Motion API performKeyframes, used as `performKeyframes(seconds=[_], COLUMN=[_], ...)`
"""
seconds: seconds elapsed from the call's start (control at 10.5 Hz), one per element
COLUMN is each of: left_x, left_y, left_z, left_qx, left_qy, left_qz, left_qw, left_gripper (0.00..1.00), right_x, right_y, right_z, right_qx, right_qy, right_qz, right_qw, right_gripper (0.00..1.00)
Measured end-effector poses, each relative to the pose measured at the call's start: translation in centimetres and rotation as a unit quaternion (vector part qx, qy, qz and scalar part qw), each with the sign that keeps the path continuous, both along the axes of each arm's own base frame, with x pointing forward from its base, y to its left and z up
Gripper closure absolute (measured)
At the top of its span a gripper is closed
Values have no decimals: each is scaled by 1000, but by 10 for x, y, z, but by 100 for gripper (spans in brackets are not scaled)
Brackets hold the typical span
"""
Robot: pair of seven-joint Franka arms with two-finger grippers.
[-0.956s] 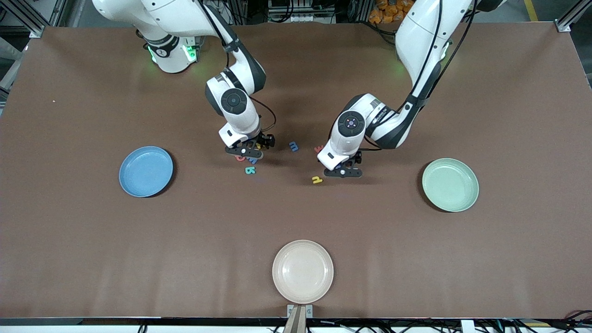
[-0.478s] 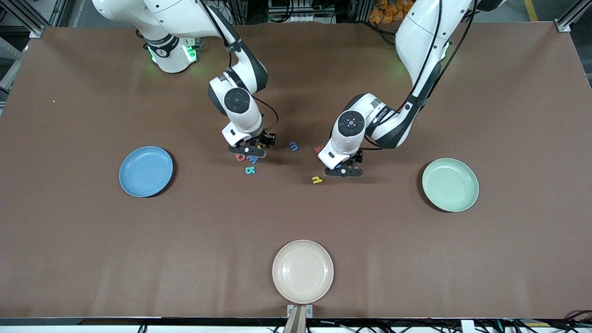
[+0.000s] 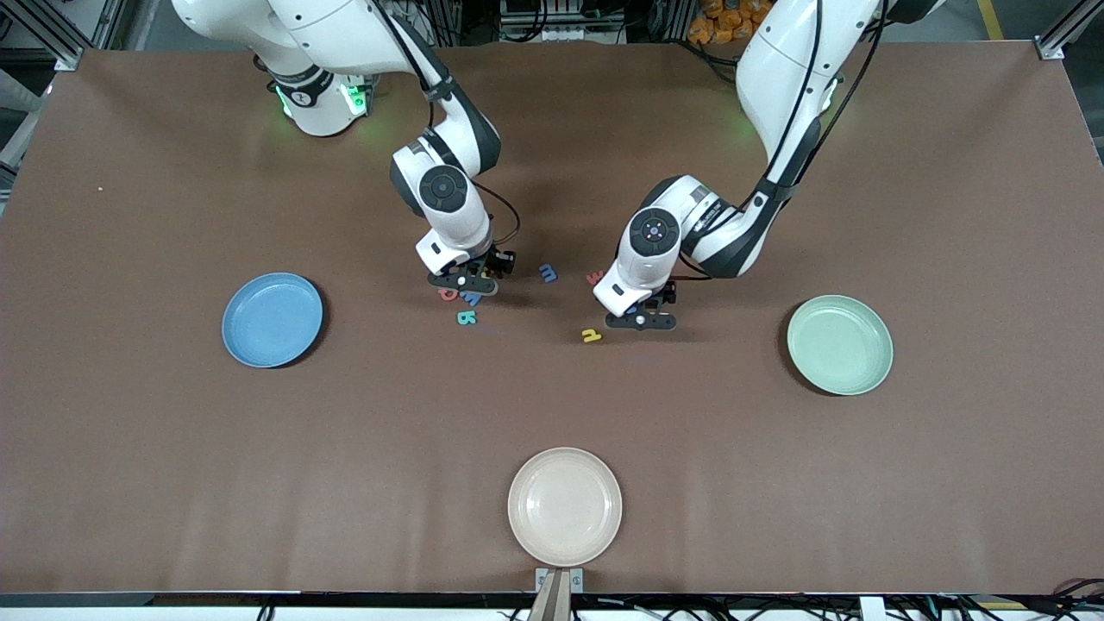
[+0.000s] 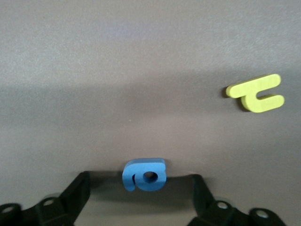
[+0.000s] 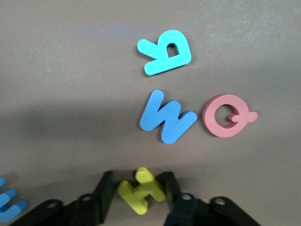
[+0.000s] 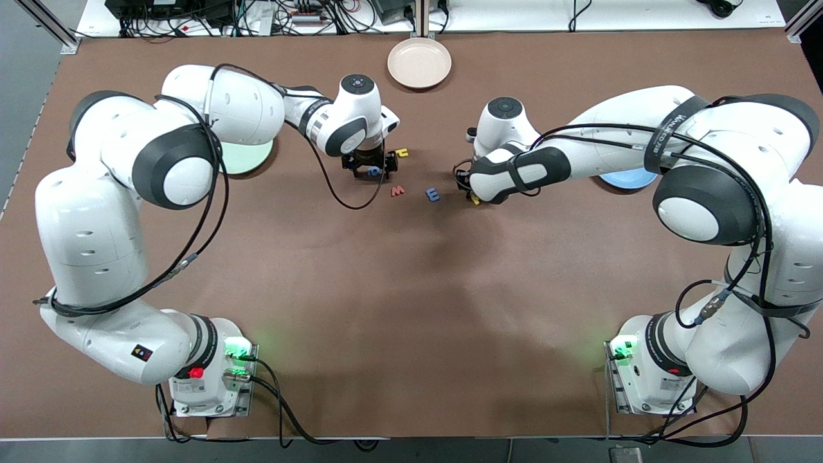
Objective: Sort uppercase to blue plate, lowercase to green plate
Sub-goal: 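Grasp the blue a with the left gripper while the right gripper grasps the H, then drop the a on the green plate while the right gripper drops H on blue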
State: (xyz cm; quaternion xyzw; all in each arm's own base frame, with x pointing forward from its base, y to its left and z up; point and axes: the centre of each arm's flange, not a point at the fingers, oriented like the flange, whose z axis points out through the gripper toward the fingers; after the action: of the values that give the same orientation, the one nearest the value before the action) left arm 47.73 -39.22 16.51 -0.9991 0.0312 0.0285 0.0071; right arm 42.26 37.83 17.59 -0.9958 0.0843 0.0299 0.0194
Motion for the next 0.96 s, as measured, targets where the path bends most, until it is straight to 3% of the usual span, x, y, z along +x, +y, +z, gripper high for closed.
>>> performKeyframes(seconds=[0.29,0.38,0.67,0.96], left_x=[3,2,5,45], left_y=[-3,-4,-2,31], left_z=[9,10,10,27], left_qx=[-4,-5,-4,3], left_qy=[-7,-7,-9,-32], left_qz=[-1,-2,2,38], left_qw=[1000,1000,1000,999], left_gripper=[56,64,64,64], right_x=[0,0,0,20], right_y=[1,1,0,-16], right_z=[1,1,1,9], right_qx=[1,1,1,-10], right_qy=[-1,0,0,25], right_qz=[1,1,6,36], right_qw=[1000,1000,1000,999], right_gripper=[56,56,56,56])
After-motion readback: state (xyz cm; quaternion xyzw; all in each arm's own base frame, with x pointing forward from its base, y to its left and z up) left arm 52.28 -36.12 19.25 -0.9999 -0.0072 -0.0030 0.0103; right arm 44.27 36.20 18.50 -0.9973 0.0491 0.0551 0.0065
